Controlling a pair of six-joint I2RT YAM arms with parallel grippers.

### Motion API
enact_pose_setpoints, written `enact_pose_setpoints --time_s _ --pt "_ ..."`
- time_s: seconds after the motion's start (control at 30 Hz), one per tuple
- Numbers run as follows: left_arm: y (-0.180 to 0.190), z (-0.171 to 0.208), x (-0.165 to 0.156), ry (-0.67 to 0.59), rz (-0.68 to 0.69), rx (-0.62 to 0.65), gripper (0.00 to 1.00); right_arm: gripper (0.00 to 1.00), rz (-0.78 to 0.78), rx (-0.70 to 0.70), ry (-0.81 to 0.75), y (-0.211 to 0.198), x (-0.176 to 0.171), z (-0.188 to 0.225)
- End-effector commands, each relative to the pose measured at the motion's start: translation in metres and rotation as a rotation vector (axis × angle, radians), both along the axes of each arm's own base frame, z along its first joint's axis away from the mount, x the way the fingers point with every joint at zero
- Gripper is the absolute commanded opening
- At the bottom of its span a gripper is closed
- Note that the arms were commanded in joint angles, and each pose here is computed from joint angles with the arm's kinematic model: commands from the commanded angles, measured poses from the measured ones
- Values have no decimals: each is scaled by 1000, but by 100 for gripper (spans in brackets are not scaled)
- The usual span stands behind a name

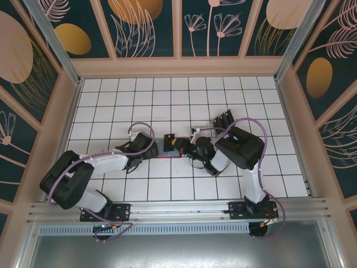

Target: Put the credit cards into the card holder

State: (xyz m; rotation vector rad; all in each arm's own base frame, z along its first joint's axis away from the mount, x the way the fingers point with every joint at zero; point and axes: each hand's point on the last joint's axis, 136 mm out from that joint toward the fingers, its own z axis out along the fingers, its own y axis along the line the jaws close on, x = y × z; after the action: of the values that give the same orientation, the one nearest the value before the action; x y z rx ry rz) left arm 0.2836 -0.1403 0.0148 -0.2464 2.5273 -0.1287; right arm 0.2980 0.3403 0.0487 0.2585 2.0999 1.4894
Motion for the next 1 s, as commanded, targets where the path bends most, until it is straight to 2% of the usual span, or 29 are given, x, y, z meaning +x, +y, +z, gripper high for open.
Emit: enact_pose_setpoints --time_s 0.0,0.97 --pt "23 -32 -33 139 2 88 98 0 5 -11 -7 3 1 -3" --pt "23 -32 -33 140 1 87 99 0 29 -59 51 12 -11 -15"
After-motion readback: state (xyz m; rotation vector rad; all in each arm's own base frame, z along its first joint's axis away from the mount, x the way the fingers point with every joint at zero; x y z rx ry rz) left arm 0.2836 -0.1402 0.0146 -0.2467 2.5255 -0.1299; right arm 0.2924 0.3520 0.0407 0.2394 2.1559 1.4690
